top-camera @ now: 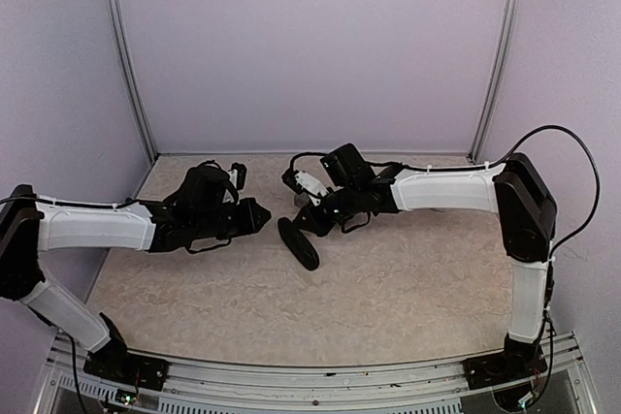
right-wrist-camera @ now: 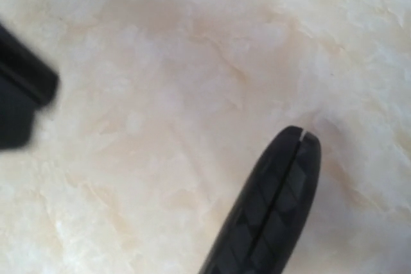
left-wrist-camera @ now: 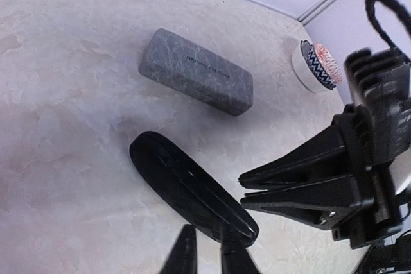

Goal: Organize the sunglasses
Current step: Adjust the case with sunglasses at the center of the board.

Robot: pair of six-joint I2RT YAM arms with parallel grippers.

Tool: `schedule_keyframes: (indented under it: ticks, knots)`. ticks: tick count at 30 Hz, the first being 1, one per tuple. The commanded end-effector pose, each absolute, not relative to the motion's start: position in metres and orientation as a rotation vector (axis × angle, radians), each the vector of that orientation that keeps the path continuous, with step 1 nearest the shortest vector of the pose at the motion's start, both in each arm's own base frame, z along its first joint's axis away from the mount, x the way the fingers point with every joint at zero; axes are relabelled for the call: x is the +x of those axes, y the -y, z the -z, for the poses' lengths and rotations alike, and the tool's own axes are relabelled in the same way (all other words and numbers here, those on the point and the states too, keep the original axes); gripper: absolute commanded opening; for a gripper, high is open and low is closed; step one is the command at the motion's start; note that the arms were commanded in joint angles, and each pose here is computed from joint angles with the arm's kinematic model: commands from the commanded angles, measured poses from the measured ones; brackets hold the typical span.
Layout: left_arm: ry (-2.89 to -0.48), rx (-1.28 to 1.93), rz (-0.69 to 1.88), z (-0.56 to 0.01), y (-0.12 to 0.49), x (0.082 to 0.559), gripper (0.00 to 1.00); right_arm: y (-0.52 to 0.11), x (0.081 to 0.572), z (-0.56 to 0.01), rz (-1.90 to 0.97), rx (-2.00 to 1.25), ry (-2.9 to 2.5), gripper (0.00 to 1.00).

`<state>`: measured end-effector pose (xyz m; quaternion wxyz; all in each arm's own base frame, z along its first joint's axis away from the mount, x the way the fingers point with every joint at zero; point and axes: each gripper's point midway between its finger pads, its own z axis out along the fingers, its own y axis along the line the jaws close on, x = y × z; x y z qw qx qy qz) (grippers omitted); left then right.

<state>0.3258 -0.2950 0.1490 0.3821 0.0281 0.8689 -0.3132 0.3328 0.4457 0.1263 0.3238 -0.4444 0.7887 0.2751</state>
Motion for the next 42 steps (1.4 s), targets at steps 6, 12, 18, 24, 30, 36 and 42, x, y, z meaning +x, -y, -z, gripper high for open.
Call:
schedule_keyframes:
  ticks: [6, 12, 18, 24, 30, 36, 42]
  knots:
    - [-2.101, -0.005, 0.709, -0.209, 0.243, 0.322, 0.45, -0.481, 0.318, -0.132, -0.755, -1.184, -2.017, 0.22]
    - [-2.029, -0.044, 0.656, -0.245, 0.207, 0.311, 0.67, -0.491, 0.317, -0.115, -0.754, -1.181, -2.053, 0.18]
    - [-1.959, -0.077, 0.596, -0.277, 0.173, 0.299, 0.86, -0.488, 0.323, -0.097, -0.697, -1.159, -2.101, 0.12]
    - [-1.919, -0.083, 0.516, -0.297, 0.148, 0.29, 0.98, -0.476, 0.333, -0.085, -0.584, -1.127, -2.142, 0.11]
    - [-1.893, -0.078, 0.491, -0.307, 0.138, 0.283, 0.99, -0.458, 0.343, -0.078, -0.479, -1.078, -2.178, 0.1]
    - [-1.896, -0.072, 0.491, -0.306, 0.138, 0.281, 0.99, -0.43, 0.355, -0.073, -0.411, -1.0, -2.22, 0.1]
    - [-1.905, -0.074, 0.484, -0.303, 0.138, 0.282, 0.99, -0.419, 0.36, -0.094, -0.417, -0.946, -2.182, 0.13]
